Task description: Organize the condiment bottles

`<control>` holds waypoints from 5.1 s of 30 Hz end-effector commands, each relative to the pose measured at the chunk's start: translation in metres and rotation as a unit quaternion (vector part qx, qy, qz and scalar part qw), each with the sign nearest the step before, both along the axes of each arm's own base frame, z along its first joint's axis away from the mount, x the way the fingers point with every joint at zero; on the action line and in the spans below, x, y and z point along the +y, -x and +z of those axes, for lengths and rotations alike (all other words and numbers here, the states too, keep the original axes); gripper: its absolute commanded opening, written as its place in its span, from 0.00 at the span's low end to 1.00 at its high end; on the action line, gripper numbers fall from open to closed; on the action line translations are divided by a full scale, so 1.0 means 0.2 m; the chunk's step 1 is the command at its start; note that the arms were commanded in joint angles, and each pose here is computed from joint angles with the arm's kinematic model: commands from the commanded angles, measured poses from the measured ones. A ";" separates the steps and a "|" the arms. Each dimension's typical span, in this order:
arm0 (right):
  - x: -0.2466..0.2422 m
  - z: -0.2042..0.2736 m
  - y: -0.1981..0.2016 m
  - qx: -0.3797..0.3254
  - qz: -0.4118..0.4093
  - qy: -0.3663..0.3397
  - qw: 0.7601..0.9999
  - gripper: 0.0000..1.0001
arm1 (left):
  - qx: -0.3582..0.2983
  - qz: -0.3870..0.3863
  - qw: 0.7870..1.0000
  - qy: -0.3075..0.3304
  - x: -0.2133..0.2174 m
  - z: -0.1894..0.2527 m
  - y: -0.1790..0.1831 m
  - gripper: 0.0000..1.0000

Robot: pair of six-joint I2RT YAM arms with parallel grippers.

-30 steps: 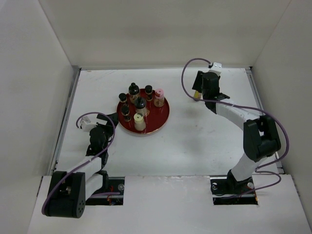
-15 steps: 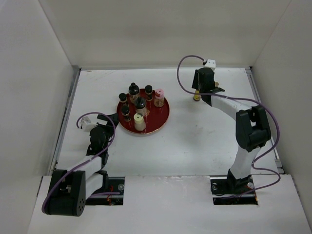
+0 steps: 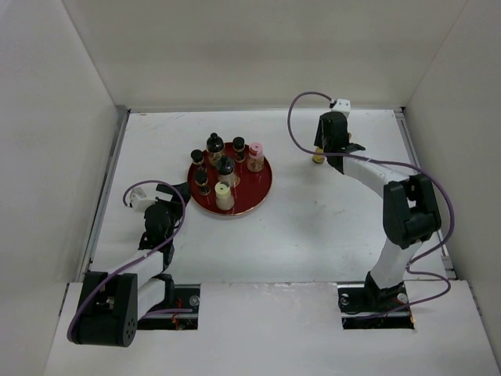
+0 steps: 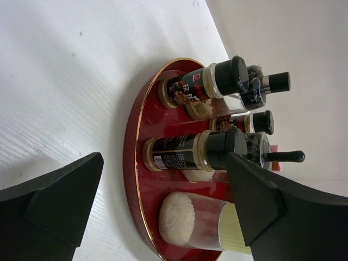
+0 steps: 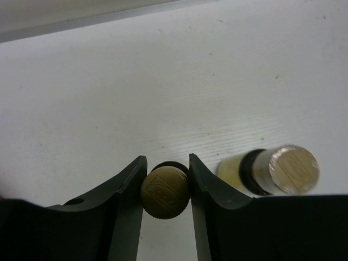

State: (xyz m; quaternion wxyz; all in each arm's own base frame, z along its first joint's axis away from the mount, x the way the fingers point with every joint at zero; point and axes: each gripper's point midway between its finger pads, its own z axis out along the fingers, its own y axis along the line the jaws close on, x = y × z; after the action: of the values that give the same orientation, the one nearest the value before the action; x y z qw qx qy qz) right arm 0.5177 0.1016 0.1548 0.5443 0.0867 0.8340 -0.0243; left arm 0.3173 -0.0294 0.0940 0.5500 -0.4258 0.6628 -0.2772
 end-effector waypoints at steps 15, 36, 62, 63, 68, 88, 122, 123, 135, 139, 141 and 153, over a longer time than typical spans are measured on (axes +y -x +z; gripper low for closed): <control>0.73 0.63 0.50 -0.138 0.164 -0.106 0.971 0.28 | -0.043 -0.001 0.999 -0.004 0.00 0.12 -0.04 1.00; 1.39 0.40 0.37 -0.148 0.244 -0.046 0.957 0.29 | -0.042 -0.004 0.999 -0.001 -0.01 0.12 -0.03 1.00; 1.29 0.62 0.58 -0.173 0.259 -0.084 0.947 0.71 | -0.042 -0.005 0.999 -0.001 -0.01 0.12 -0.04 1.00; 1.25 0.66 0.60 -0.178 0.255 -0.095 0.946 0.72 | -0.041 -0.005 0.999 0.002 -0.01 0.12 -0.03 1.00; 0.87 0.76 0.52 -0.195 0.193 -0.118 0.954 0.60 | -0.044 -0.006 0.999 0.002 -0.02 0.13 -0.03 1.00; -0.36 0.26 0.08 -0.020 -0.080 -0.008 0.997 0.74 | -0.042 -0.010 0.999 0.000 -0.04 0.12 -0.04 1.00; 0.24 0.70 0.42 -0.129 0.050 -0.037 0.990 0.29 | -0.036 -0.006 0.999 -0.002 -0.03 0.10 -0.05 1.00; 0.31 0.72 0.46 -0.130 0.067 -0.039 0.988 0.29 | -0.039 -0.006 0.999 -0.003 -0.03 0.11 -0.05 1.00; 1.04 0.62 0.81 -0.133 0.242 -0.085 0.957 0.29 | -0.055 0.007 0.998 -0.015 0.00 0.16 -0.04 1.00; 1.12 0.57 0.81 -0.125 0.256 -0.085 0.955 0.29 | -0.054 0.015 0.998 -0.017 0.03 0.16 -0.03 1.00; 1.16 0.55 0.83 -0.122 0.264 -0.091 0.952 0.29 | -0.056 0.016 0.998 -0.018 0.03 0.17 -0.03 1.00; 1.36 0.28 0.73 -0.116 0.253 -0.055 0.959 0.29 | -0.057 0.030 0.998 -0.017 0.07 0.18 0.00 1.00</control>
State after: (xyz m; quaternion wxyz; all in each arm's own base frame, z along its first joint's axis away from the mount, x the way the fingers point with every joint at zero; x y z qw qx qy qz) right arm 0.3520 0.3572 0.1504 0.5501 -0.1469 0.8114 0.1323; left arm 0.3170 -0.0207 0.1247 0.5921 -0.4174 0.6296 -0.2808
